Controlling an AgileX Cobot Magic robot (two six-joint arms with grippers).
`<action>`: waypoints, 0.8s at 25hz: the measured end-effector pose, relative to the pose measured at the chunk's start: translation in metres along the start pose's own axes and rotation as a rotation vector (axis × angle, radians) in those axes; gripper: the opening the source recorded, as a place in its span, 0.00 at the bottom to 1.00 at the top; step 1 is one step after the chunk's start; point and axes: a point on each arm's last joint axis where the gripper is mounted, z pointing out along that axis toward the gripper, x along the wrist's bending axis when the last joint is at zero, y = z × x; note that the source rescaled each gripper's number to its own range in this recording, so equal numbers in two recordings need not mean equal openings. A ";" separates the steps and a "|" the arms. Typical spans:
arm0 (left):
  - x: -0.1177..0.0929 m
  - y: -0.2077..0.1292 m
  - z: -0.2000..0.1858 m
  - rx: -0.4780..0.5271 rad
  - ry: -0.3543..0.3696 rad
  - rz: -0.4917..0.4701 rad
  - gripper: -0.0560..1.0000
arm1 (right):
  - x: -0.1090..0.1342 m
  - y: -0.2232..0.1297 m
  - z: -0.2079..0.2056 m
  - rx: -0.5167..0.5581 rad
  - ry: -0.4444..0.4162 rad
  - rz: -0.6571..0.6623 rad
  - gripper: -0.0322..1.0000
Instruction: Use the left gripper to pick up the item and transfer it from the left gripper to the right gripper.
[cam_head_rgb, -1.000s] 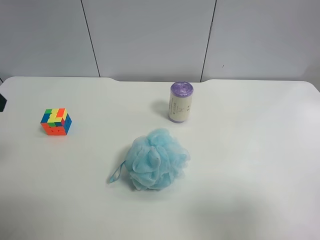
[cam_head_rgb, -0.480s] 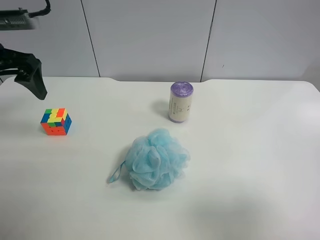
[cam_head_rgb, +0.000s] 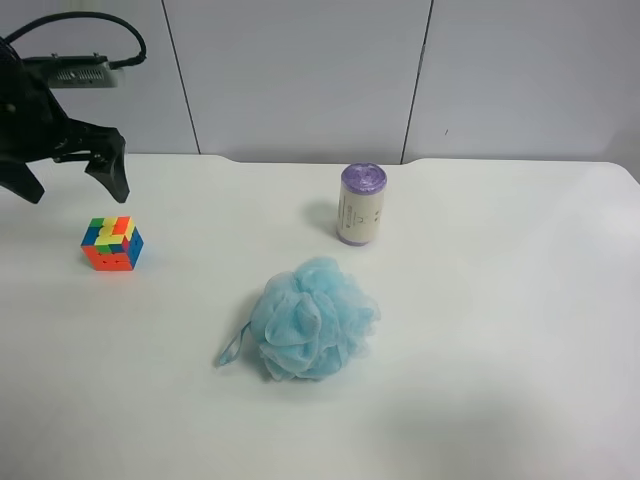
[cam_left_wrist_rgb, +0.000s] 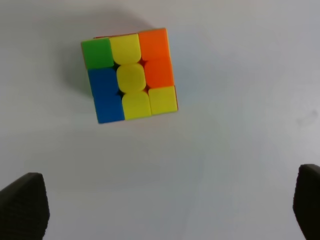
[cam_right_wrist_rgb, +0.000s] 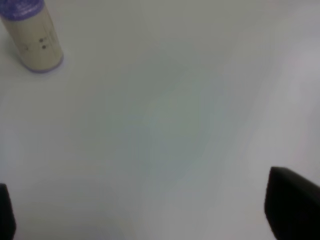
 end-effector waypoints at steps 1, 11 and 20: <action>0.000 0.001 0.005 0.006 0.001 -0.001 1.00 | 0.000 0.000 0.000 0.000 0.000 0.000 1.00; 0.002 0.007 0.044 0.039 0.017 -0.002 1.00 | 0.000 0.000 0.000 0.000 0.000 0.000 1.00; 0.013 0.011 0.065 0.037 0.044 -0.032 1.00 | 0.000 0.000 0.000 0.000 0.000 0.000 1.00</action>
